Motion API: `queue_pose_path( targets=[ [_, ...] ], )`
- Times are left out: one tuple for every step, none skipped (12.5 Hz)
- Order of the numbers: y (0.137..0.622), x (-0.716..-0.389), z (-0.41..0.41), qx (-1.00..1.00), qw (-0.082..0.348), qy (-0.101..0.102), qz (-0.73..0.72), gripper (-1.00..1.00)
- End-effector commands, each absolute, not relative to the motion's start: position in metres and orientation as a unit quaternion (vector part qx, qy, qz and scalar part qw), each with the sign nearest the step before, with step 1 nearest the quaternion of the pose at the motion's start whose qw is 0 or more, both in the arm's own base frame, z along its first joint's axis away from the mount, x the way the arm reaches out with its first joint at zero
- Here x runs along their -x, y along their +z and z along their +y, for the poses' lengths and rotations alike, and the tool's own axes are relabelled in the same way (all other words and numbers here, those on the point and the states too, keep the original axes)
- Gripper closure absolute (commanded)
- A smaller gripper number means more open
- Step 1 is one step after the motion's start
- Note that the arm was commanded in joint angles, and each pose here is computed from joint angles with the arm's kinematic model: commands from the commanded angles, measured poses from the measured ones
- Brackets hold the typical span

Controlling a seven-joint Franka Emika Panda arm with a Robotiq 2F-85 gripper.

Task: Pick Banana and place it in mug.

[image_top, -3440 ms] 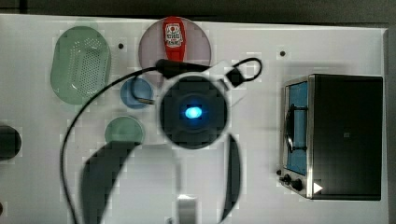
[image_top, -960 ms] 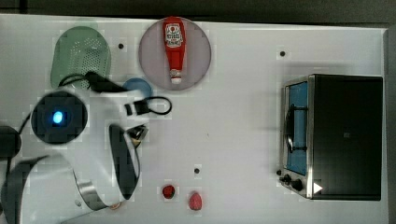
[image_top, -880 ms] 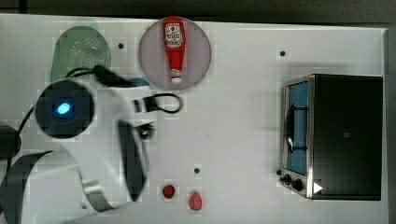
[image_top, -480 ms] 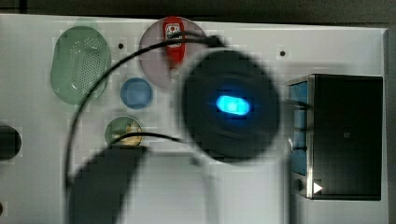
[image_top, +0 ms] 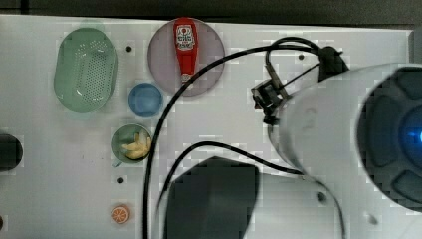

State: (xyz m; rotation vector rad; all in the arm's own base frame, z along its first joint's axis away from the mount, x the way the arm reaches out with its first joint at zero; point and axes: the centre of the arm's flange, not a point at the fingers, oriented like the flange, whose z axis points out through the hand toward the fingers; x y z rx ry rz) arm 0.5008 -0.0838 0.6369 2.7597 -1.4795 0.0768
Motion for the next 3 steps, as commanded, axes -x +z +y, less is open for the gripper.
queue_pose_path(
  targets=[
    [0.6174, -0.5127, -0.0337, -0.894, 0.0, 0.003, -0.448, -1.0],
    [0.6163, -0.5133, -0.0337, -0.894, 0.001, 0.002, -0.448, -1.0],
    [0.6153, -0.5138, -0.0337, -0.894, 0.001, 0.001, -0.448, -1.0]
  ],
)
